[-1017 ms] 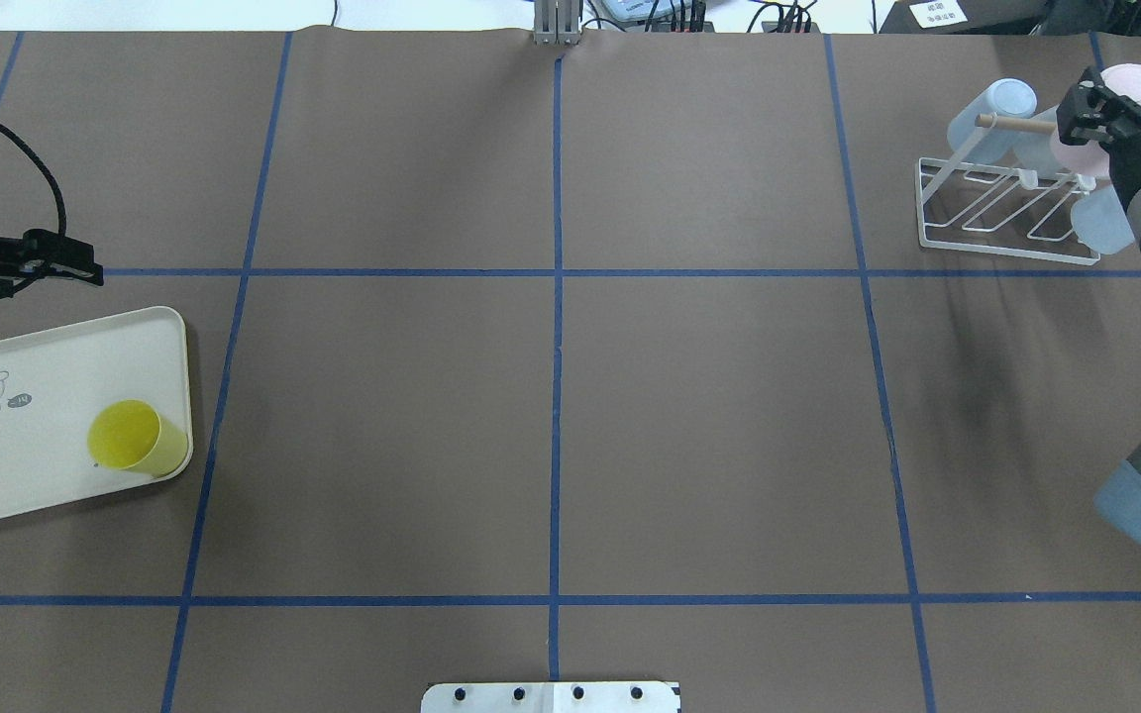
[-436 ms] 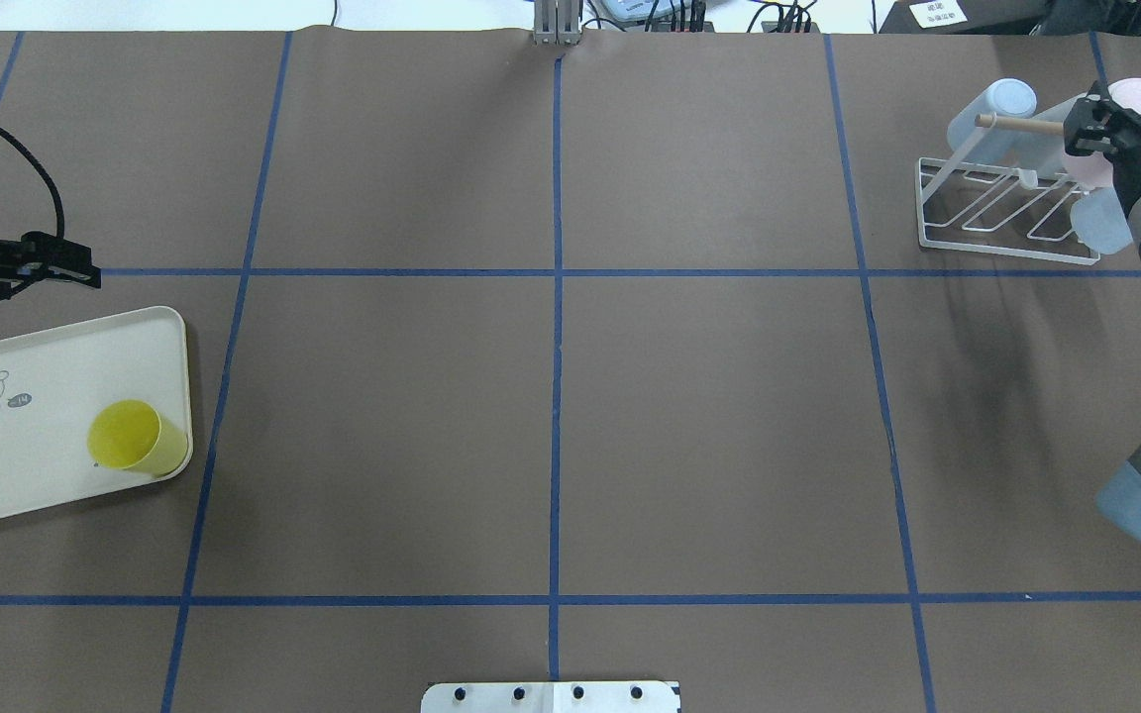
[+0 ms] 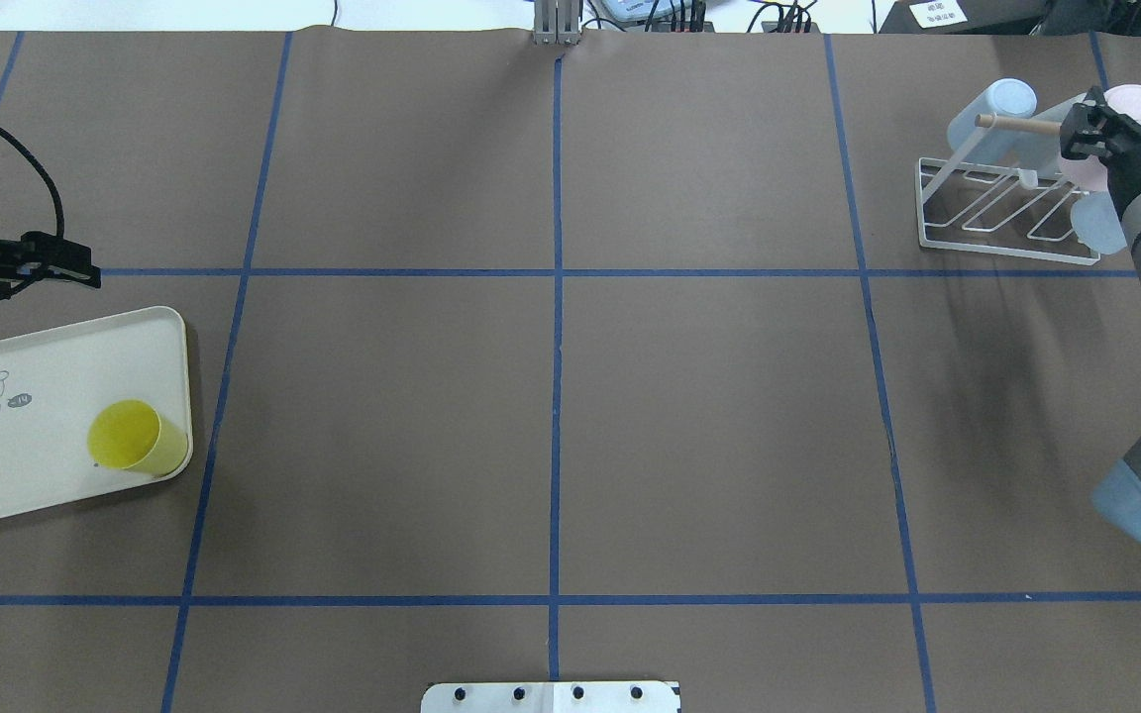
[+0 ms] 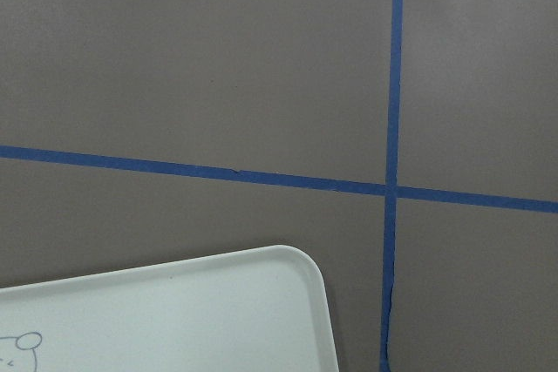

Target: Transfer IKEA cup to right arm and place on rack

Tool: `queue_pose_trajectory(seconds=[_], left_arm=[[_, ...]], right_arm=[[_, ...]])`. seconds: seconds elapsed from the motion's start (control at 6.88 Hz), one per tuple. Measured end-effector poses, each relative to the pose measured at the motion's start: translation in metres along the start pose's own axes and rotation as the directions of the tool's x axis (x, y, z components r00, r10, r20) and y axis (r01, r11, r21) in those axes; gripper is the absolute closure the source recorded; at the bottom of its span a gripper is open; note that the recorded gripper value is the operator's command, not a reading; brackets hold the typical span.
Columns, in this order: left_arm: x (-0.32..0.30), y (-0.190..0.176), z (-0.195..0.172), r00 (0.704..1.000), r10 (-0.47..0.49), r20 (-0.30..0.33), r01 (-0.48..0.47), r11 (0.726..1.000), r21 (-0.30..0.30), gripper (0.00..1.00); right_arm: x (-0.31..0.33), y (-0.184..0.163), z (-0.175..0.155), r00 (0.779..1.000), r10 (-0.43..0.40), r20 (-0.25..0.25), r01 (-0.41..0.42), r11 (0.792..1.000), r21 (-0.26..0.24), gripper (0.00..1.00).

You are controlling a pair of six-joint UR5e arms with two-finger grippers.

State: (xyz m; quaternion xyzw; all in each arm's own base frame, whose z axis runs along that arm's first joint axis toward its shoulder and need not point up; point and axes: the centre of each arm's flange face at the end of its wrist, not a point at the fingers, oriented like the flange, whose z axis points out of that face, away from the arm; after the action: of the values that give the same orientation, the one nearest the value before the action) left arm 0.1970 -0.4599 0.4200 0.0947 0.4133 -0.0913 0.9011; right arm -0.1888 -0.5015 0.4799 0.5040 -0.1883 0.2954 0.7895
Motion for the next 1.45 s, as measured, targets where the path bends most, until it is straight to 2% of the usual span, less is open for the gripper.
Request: queue_pose_trajectory(seconds=[0.44, 0.87, 1.45], left_arm=[[0.000, 0.000, 0.000, 1.000, 0.000, 0.001, 0.000, 1.000, -0.001, 0.00], [0.000, 0.000, 0.000, 1.000, 0.000, 0.000, 0.000, 1.000, 0.000, 0.00], [0.000, 0.000, 0.000, 1.000, 0.000, 0.001, 0.000, 1.000, -0.001, 0.00]], right_arm=[[0.001, 0.002, 0.002, 0.999, 0.032, -0.004, -0.032, 0.999, 0.000, 1.00], [0.007, 0.012, 0.009, 1.000, 0.018, -0.021, -0.018, 1.000, -0.012, 1.00], [0.006, 0.018, 0.009, 1.000, 0.012, -0.019, -0.013, 1.000, -0.024, 1.00]])
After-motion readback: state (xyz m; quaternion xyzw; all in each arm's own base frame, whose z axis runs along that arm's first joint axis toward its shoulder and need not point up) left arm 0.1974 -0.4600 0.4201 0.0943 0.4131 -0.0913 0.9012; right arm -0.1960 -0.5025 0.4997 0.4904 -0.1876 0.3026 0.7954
